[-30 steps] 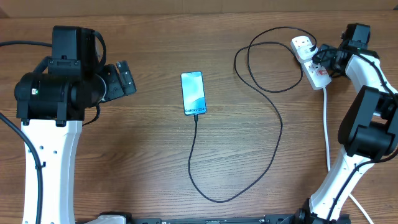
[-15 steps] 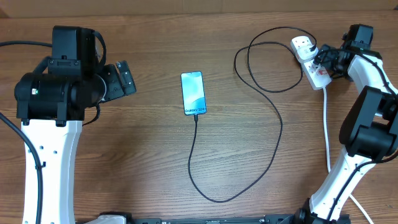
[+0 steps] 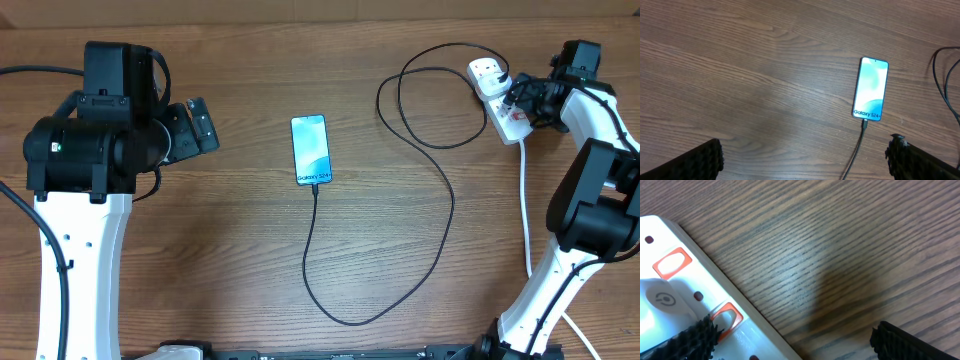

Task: Plug charger to phone and switch on socket

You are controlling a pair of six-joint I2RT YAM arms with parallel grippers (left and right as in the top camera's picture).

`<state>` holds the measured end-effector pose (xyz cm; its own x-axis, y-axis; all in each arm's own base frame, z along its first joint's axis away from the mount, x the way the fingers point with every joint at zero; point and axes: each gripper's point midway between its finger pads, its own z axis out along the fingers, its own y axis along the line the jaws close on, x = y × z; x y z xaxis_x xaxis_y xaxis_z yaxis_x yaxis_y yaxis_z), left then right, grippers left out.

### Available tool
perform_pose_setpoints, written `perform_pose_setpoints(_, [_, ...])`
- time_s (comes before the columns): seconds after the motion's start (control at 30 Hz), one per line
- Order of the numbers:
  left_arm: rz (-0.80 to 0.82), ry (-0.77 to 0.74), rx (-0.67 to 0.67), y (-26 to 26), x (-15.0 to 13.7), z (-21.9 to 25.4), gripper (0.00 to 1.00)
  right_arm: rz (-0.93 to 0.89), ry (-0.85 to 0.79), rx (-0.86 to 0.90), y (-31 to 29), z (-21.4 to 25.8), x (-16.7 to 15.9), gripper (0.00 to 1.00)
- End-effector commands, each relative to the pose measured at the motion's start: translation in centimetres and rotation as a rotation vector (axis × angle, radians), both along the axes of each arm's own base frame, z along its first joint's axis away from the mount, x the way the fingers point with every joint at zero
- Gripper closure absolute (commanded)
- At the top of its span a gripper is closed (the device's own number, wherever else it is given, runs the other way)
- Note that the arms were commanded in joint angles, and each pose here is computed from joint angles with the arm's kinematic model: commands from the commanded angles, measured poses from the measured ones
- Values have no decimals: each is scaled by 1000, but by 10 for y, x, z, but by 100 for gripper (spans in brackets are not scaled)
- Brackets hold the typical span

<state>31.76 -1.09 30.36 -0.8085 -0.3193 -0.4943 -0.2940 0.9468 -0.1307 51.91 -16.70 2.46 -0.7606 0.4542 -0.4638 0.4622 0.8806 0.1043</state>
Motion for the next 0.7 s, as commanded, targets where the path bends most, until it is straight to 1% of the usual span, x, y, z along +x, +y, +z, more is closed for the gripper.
perform_pose_setpoints(0.0, [9, 3, -16, -2, 1, -1, 1, 75, 32, 74, 27, -14, -1, 0])
perform_pose_setpoints(0.13, [9, 3, -16, -2, 1, -1, 0, 58, 9, 65, 19, 13, -4, 0])
perform_pose_setpoints(0.23, [9, 3, -16, -2, 1, -1, 0, 50, -30, 52, 14, 44, -7, 0])
perform_pose_setpoints(0.33, [9, 3, -16, -2, 1, -1, 0, 48, -70, 38, 15, 86, -16, 0])
perform_pose_setpoints(0.4, [9, 3, -16, -2, 1, -1, 0, 50, -88, 35, 19, 113, -26, 0])
perform_pose_setpoints(0.47, [9, 3, -16, -2, 1, -1, 1, 62, -114, 44, 30, 152, -44, 0])
perform_pose_setpoints(0.5, [9, 3, -16, -2, 1, -1, 1, 70, -123, 55, 35, 163, -51, 0])
perform_pose_setpoints(0.67, [9, 3, -16, -2, 1, -1, 0, 148, -160, 178, 76, 219, -95, 0])
